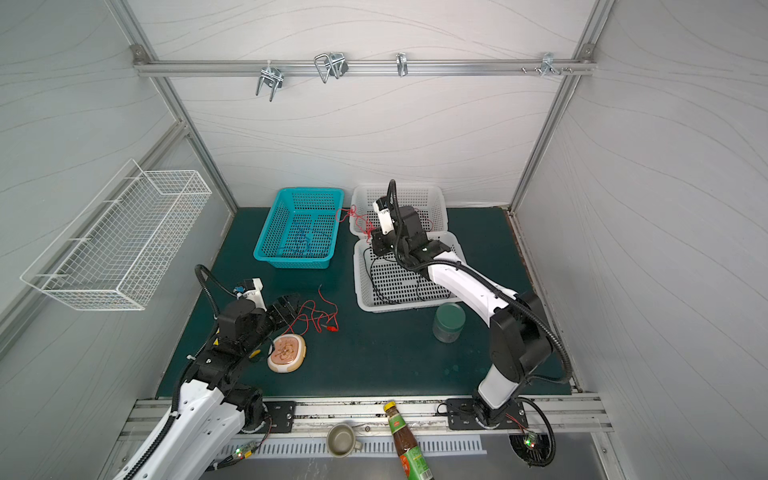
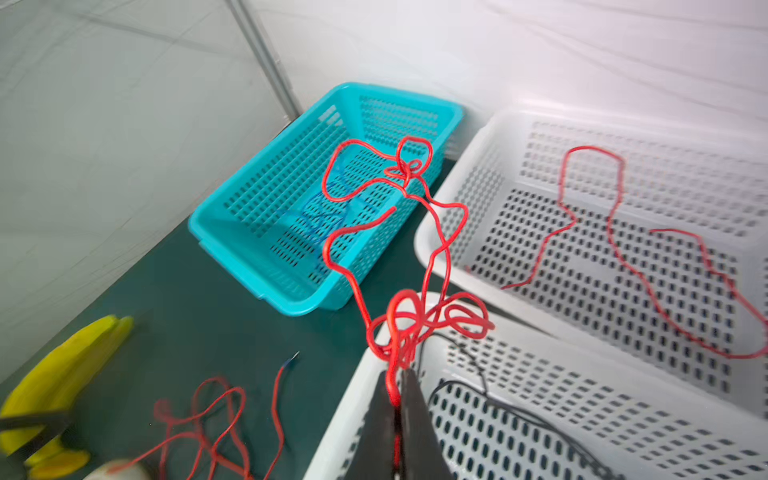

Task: Untangle the cables
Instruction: 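Lift the red wire up over the white baskets with the right gripper, then drop the red wire in the far basket while the left gripper lowers, then grasp the clip wire with the left gripper while the right gripper withdraws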

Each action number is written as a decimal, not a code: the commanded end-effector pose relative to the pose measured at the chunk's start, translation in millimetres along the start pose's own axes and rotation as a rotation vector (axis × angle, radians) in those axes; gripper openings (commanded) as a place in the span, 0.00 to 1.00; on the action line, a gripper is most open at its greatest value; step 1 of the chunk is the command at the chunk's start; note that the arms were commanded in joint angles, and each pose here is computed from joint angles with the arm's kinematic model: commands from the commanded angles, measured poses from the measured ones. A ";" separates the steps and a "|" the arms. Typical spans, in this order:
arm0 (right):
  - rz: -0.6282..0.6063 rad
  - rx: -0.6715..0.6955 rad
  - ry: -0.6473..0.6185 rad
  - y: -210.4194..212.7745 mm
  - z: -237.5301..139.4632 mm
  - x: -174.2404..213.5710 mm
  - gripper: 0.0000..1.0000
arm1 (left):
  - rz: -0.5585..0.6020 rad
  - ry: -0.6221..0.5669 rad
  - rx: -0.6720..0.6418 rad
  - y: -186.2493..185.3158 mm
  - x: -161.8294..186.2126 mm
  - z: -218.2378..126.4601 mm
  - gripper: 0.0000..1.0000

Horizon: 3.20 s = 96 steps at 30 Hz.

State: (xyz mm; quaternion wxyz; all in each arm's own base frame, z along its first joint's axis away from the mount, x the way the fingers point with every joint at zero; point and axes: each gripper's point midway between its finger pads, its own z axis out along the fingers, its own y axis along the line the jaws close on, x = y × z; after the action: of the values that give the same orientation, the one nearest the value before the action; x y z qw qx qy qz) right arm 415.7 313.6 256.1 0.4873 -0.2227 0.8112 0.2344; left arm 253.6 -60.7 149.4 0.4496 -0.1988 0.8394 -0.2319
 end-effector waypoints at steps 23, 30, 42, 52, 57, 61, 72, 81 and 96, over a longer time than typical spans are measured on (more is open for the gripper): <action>0.083 0.323 0.118 -143.7 101.1 42.6 0.23 | 0.018 0.246 -0.062 -12.6 12.3 25.4 0.81; 0.082 0.311 0.132 -136.7 83.7 40.4 0.37 | 0.019 0.333 -0.080 -12.2 27.1 30.5 0.80; 0.027 0.041 0.098 -41.6 51.7 18.7 0.56 | 0.148 0.443 -0.184 -8.9 56.9 24.1 0.76; -0.141 -0.122 0.154 56.9 42.7 44.0 0.59 | 0.193 0.492 -0.233 -4.1 75.8 40.4 0.66; -0.151 -0.159 0.160 76.0 37.7 52.5 0.59 | 0.207 0.497 -0.213 -11.6 78.5 48.9 0.60; -0.130 -0.168 0.163 78.7 33.3 55.2 0.59 | 0.213 0.507 -0.219 -12.3 80.9 55.1 0.51; -0.121 -0.178 0.195 83.3 26.3 71.3 0.59 | 0.212 0.510 -0.165 -23.8 84.5 66.7 0.29; -0.113 -0.185 0.213 86.1 24.6 79.9 0.59 | 0.208 0.515 -0.151 -25.6 86.9 69.1 0.08; -0.109 -0.253 0.200 99.8 10.4 81.2 0.60 | 0.260 0.340 -0.049 -52.3 39.6 31.8 0.00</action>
State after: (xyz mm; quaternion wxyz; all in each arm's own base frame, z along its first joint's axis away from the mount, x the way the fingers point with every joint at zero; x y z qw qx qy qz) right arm 340.6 382.0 175.7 0.3742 -0.3391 0.8239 0.2571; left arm 259.4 -131.6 107.4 0.2802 -0.0713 0.9408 -0.1769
